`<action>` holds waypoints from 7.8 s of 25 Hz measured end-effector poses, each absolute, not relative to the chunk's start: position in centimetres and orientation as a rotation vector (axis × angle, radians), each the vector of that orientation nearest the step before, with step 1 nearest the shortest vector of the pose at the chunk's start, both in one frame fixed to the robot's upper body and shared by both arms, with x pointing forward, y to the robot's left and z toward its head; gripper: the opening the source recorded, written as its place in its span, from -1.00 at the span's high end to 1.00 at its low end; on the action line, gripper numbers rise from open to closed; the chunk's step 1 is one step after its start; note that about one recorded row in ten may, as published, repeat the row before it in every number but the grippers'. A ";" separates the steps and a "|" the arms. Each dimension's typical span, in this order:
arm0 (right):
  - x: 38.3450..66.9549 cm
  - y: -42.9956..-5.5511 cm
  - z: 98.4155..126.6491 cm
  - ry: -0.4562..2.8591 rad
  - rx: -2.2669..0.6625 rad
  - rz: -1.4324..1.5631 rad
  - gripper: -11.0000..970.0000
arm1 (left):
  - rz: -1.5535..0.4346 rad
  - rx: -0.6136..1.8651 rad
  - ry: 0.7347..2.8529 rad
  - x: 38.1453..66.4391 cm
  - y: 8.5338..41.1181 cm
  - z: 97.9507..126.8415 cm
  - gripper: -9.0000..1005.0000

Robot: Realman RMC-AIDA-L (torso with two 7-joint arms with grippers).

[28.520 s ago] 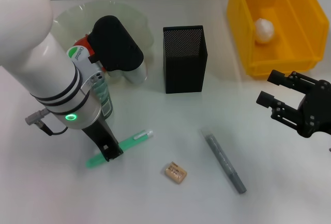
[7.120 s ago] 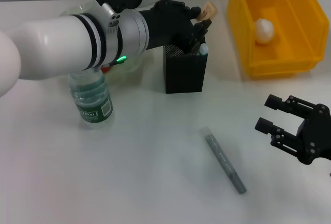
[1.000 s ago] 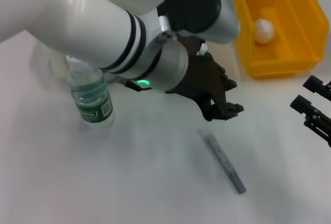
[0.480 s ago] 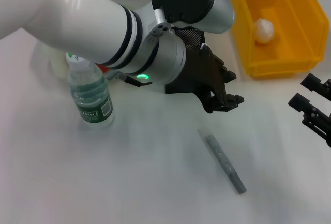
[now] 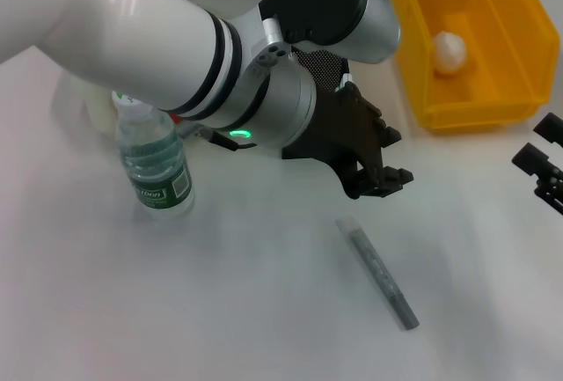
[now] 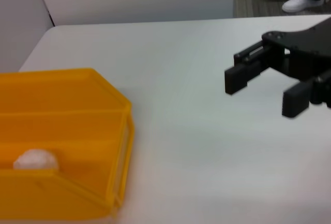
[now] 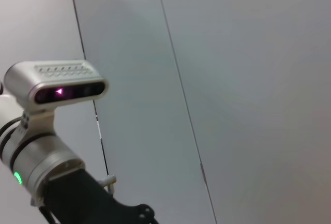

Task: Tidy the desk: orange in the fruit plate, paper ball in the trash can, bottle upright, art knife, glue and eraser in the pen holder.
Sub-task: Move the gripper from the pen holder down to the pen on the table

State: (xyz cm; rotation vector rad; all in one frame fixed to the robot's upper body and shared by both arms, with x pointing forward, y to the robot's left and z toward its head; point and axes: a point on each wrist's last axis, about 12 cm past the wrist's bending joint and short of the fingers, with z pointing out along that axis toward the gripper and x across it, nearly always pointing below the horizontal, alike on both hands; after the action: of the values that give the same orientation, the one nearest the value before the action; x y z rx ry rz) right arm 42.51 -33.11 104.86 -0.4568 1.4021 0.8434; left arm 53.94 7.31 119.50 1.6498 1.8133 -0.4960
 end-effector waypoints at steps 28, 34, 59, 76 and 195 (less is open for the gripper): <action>43.7 -33.2 105.0 1.452 -0.398 0.908 -0.18 | -1.032 0.934 1.236 52.0 22.6 119.7 0.13; 43.7 -32.9 104.9 1.460 -0.397 0.924 -0.18 | -1.122 0.855 1.199 52.5 25.1 117.0 0.13; 50.1 -35.4 113.8 2.128 -0.600 1.046 -0.19 | -1.169 0.872 1.287 49.7 27.0 110.9 0.13; 59.1 -23.4 117.3 2.822 -0.861 1.034 -0.17 | -1.068 0.946 1.249 48.4 26.4 109.4 0.15; 60.2 -12.2 111.8 3.102 -0.999 0.458 0.17 | -1.057 1.173 1.487 48.6 24.4 105.4 -0.56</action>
State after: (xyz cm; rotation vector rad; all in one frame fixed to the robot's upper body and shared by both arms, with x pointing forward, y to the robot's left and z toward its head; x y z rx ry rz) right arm 60.25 -12.21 111.76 -0.9986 3.1020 0.4579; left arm 48.56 24.42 105.42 1.1732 1.4866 -1.0574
